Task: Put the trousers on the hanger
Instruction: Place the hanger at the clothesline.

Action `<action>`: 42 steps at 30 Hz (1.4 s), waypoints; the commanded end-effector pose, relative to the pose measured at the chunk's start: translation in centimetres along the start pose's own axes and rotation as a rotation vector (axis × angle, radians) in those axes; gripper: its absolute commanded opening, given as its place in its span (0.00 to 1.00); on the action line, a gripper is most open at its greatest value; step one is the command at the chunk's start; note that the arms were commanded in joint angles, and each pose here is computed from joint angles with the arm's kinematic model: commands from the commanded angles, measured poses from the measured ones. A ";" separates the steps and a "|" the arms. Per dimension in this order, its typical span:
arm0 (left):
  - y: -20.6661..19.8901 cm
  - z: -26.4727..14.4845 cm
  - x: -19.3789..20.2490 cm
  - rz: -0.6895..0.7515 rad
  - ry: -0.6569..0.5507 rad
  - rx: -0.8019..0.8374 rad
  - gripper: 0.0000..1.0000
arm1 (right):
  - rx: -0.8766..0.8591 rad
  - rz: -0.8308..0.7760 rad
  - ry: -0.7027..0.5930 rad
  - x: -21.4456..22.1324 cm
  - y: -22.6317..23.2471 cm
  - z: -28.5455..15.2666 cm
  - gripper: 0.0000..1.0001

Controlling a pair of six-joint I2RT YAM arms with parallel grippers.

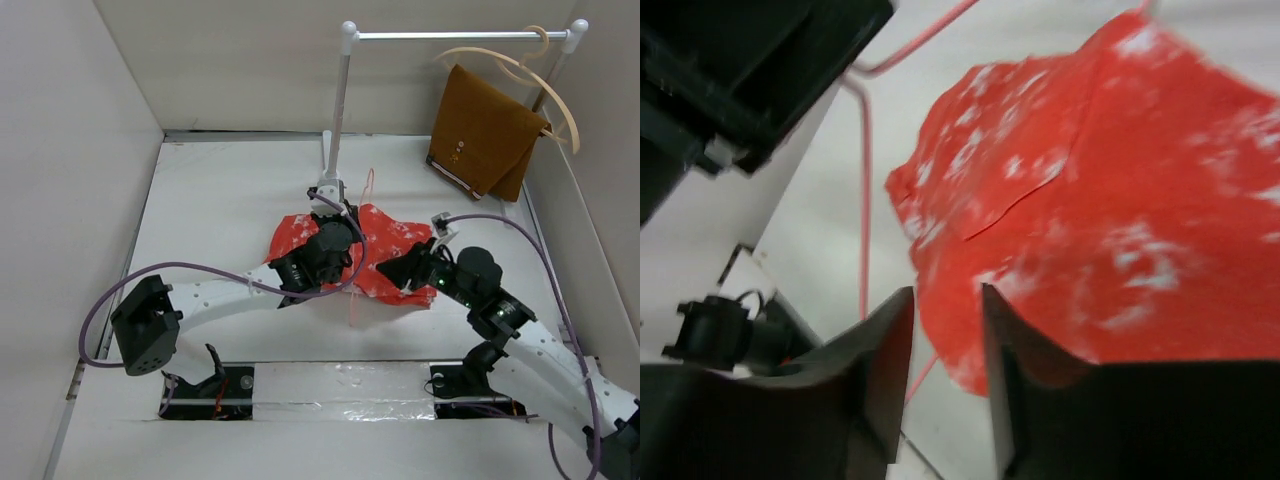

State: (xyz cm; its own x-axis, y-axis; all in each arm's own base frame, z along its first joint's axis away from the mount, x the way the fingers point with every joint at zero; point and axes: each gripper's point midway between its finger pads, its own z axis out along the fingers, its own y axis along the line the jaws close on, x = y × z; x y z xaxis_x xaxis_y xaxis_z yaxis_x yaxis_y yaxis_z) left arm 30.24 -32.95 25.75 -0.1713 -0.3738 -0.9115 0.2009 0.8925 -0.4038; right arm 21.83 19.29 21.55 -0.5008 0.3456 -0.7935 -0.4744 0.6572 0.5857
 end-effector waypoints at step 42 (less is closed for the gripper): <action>-11.2 -5.1 -20.0 -0.126 -0.153 0.398 0.56 | -0.431 0.231 -0.073 -6.8 15.0 3.9 0.00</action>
State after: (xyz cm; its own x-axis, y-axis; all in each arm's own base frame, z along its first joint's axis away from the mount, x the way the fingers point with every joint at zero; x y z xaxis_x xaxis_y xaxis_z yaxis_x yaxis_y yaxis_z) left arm 28.50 -36.48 41.82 -0.1485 -0.4491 -0.8811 0.4550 0.7601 -0.4640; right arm 21.89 29.77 26.02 -0.6616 0.4199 -0.6213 -0.4693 0.4144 0.7798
